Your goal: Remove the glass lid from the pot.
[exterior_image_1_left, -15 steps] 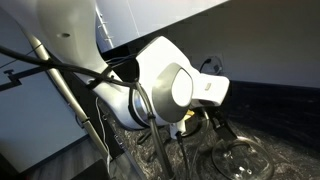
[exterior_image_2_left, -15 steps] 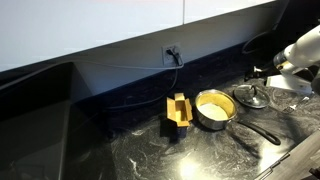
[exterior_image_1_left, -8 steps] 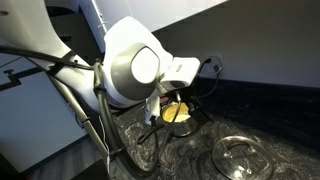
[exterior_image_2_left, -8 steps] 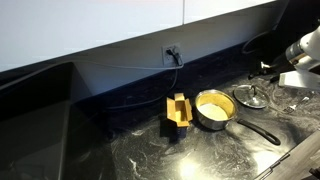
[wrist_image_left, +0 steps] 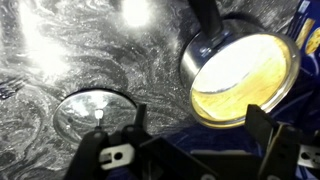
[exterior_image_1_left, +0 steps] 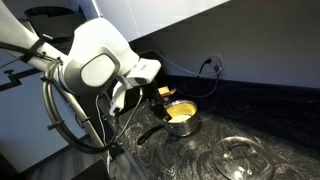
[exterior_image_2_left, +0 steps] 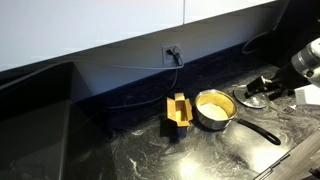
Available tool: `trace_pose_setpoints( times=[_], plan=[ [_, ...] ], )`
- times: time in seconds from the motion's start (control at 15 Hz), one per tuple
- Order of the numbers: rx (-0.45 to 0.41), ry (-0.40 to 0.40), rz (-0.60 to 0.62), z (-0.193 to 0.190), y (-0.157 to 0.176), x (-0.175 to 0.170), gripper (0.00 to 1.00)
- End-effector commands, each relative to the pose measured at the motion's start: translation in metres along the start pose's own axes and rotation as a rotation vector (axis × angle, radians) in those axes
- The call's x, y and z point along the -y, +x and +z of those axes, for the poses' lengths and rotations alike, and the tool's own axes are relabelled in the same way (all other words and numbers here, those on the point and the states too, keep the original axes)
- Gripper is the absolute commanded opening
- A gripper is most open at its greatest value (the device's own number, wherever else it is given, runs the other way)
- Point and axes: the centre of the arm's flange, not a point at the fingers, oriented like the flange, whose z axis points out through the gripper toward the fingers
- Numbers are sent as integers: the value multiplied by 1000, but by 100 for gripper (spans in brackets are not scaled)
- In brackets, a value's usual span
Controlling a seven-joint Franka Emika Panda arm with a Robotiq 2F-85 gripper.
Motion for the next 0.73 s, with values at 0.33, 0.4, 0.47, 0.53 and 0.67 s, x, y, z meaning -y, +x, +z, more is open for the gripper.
trace_pose_setpoints(
  times=[0.33, 0.4, 0.47, 0.53, 0.67],
  plan=[
    [177, -31, -56, -90, 46, -15, 100],
    [152, -24, -45, -74, 37, -15, 100],
    [157, -30, -49, -80, 41, -17, 100],
    [157, -32, -48, -83, 43, -17, 100],
    [158, -33, -50, -83, 43, -16, 100]
  ],
)
